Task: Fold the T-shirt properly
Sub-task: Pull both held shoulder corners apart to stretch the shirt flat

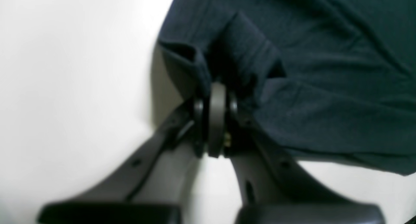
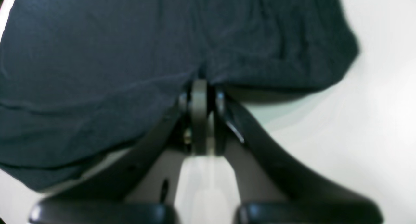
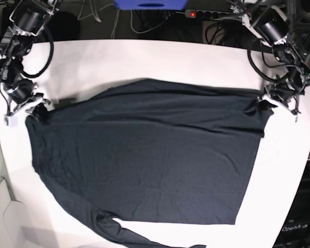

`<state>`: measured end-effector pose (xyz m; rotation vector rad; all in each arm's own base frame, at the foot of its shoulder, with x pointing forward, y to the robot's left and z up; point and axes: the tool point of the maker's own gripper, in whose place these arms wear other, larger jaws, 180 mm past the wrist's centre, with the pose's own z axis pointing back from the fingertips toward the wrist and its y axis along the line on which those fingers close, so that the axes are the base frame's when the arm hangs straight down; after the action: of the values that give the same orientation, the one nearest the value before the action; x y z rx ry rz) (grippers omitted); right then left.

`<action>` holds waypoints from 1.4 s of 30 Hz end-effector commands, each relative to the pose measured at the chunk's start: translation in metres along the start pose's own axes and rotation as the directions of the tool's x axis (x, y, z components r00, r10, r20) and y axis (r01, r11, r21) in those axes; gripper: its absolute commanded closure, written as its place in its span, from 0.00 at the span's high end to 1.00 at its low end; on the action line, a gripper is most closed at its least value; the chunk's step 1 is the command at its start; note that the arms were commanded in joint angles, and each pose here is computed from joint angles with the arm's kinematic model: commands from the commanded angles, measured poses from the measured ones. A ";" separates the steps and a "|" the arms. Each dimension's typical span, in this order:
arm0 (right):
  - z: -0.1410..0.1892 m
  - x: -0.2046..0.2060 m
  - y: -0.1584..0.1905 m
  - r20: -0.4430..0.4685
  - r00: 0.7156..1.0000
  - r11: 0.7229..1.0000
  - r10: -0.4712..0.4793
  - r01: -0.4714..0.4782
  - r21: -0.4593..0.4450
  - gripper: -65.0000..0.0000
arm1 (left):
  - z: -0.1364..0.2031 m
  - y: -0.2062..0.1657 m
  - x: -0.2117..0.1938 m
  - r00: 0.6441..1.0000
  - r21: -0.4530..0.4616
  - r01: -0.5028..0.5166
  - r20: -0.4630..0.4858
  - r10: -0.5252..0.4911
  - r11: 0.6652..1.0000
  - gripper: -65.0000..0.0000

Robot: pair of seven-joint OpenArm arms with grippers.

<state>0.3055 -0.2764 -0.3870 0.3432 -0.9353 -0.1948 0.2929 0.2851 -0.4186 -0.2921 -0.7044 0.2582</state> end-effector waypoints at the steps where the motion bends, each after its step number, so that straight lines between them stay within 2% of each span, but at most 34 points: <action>1: 0.003 0.030 0.000 0.080 0.996 1.000 0.027 -0.028 0.008 0.01 | 0.004 -0.002 0.030 0.997 -0.005 0.017 0.078 -0.017 1.000 0.00; 11: -0.001 0.042 0.004 0.103 0.994 0.999 0.031 -0.033 0.016 0.01 | -0.016 -0.005 0.036 0.998 -0.061 -0.041 0.051 0.044 0.997 0.00; 19: -0.001 0.042 0.004 0.103 0.994 0.999 0.031 -0.033 0.016 0.01 | -0.014 -0.004 0.037 0.998 -0.056 -0.034 0.048 0.037 0.998 0.00; 22: 0.000 0.038 0.002 0.095 0.995 0.999 0.029 -0.030 0.014 0.01 | -0.014 -0.003 0.029 0.999 -0.053 -0.034 0.009 0.035 0.998 0.00; 33: 0.004 0.026 -0.002 0.072 0.997 1.000 0.023 -0.023 0.002 0.02 | -0.008 0.007 0.029 1.000 -0.032 -0.028 0.001 0.028 0.999 0.00; 42: 0.011 0.000 -0.008 0.024 1.000 1.000 0.009 -0.009 -0.011 0.02 | -0.003 0.017 0.018 0.999 -0.010 -0.025 -0.025 0.025 1.000 0.00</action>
<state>0.2872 -0.2776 -0.4011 0.3376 -0.8943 -0.2069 0.2988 0.2932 -0.4290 -0.3462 -0.6451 0.2832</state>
